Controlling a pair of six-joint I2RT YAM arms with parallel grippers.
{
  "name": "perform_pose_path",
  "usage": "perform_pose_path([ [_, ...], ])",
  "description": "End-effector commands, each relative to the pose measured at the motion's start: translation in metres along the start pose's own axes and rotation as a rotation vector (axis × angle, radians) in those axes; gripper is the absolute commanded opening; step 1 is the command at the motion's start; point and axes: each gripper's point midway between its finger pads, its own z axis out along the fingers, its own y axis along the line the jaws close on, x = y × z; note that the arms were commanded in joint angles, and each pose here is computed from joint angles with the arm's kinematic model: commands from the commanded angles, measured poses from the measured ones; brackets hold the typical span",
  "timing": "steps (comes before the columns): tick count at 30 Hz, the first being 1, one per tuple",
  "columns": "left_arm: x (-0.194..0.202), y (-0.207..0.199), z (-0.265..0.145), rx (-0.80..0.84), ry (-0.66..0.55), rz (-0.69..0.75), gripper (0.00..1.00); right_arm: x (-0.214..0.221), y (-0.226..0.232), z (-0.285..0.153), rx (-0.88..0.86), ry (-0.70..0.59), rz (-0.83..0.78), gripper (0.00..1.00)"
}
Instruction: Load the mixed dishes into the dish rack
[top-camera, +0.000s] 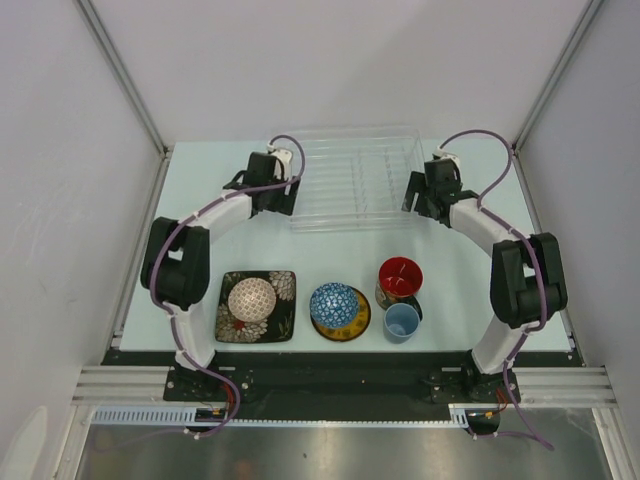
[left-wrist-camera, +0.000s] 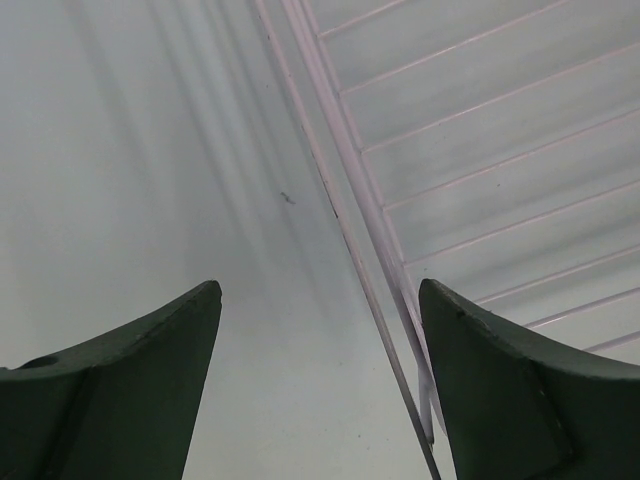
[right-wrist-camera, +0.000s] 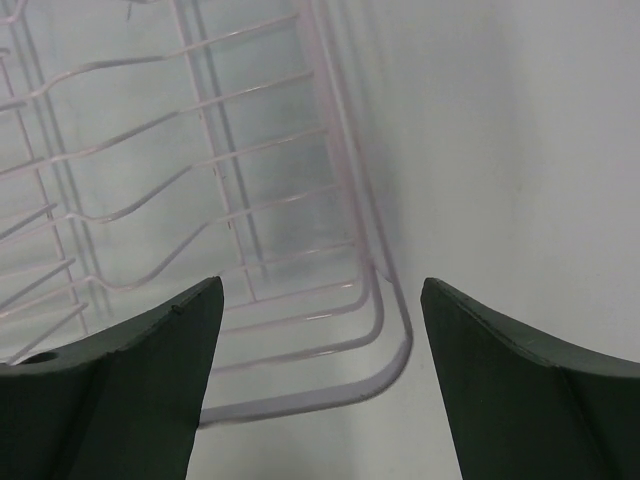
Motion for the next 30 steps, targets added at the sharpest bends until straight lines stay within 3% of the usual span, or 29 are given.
perform_pose_path([
  [1, -0.004, 0.028, -0.026, -0.046, -0.038, 0.010, 0.86, 0.007, 0.023, -0.024, -0.045, -0.029, -0.010, 0.86],
  [10, 0.013, 0.058, -0.047, -0.089, -0.036, 0.005, 0.86, 0.049, 0.039, -0.052, -0.091, 0.007, -0.032, 0.84],
  [17, 0.047, 0.056, -0.061, -0.080, -0.009, 0.001, 0.86, 0.063, 0.042, -0.055, -0.105, 0.034, -0.041, 0.84],
  [25, 0.066, 0.055, -0.070, -0.084, -0.008, 0.010, 0.86, 0.055, 0.059, -0.052, -0.138, 0.023, -0.061, 0.85],
  [30, 0.036, 0.060, -0.072, -0.100, -0.051, -0.002, 0.90, 0.030, 0.075, -0.058, -0.137, -0.017, -0.102, 0.88],
])
